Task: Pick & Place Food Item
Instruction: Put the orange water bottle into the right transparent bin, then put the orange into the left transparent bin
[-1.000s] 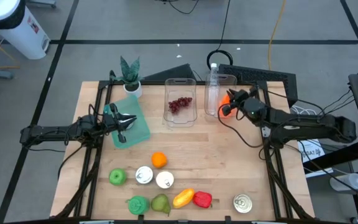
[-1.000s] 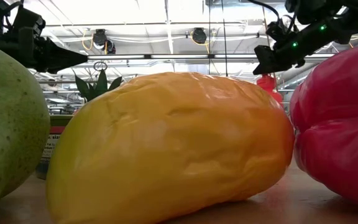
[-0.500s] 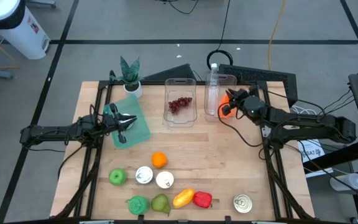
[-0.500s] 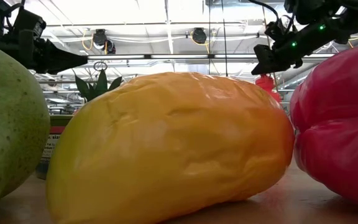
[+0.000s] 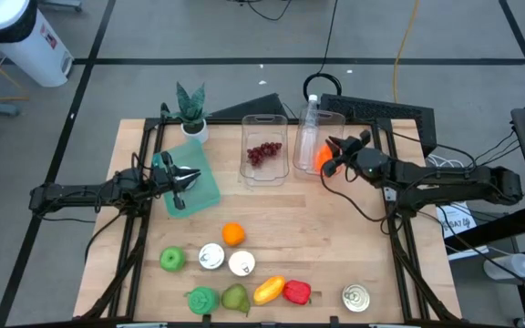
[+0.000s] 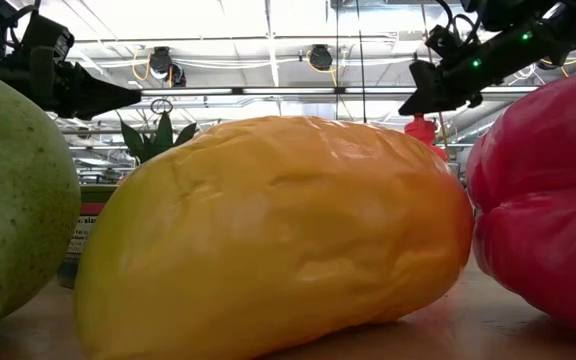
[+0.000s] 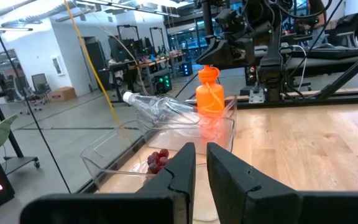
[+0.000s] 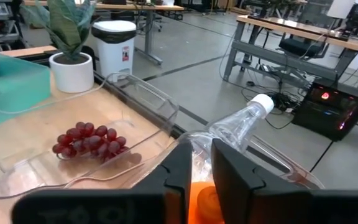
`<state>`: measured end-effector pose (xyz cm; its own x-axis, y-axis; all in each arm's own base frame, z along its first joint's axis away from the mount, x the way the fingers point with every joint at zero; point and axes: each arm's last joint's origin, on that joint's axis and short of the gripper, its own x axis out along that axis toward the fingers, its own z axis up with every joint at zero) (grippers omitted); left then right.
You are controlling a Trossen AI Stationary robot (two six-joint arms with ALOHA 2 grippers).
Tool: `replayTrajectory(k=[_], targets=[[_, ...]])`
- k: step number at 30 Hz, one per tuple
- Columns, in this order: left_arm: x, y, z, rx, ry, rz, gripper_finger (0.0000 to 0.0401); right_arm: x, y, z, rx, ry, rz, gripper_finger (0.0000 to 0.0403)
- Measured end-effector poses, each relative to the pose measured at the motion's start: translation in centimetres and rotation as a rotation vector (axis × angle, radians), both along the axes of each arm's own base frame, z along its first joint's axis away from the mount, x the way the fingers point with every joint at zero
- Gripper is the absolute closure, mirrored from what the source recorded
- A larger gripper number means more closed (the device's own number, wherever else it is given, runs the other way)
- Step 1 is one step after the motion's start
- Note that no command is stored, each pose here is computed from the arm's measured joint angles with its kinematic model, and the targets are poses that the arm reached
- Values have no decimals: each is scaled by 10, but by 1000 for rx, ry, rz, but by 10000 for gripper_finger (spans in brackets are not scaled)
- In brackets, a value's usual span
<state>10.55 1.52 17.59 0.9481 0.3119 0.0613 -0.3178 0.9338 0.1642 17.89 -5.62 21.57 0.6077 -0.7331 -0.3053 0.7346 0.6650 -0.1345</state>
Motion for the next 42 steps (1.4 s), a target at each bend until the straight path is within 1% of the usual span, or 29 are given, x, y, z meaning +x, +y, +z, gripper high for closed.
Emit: replayTrajectory(k=[3, 11, 16, 21, 29, 34, 36, 42], targets=[[0, 0, 0, -2, 0, 0, 350, 0, 0, 0, 7, -9, -3, 322], [0, 0, 0, -2, 0, 0, 350, -2, 1, 5, 11, -50, -1, 222], [0, 0, 0, -2, 0, 0, 350, -3, 5, 7, 5, -61, 22, 180], [0, 0, 0, -2, 0, 0, 350, -2, 10, 9, -8, -62, 59, 160], [0, 0, 0, -2, 0, 0, 350, 2, 19, 16, -102, -51, 146, 128], [0, 0, 0, -1, 0, 0, 350, 5, 23, 25, -121, -133, 167, 104], [0, 0, 0, -1, 0, -1, 350, 6, 25, 29, -134, -157, 178, 98], [0, 0, 0, -1, 0, -1, 350, 6, 31, 30, -149, -156, 208, 94]])
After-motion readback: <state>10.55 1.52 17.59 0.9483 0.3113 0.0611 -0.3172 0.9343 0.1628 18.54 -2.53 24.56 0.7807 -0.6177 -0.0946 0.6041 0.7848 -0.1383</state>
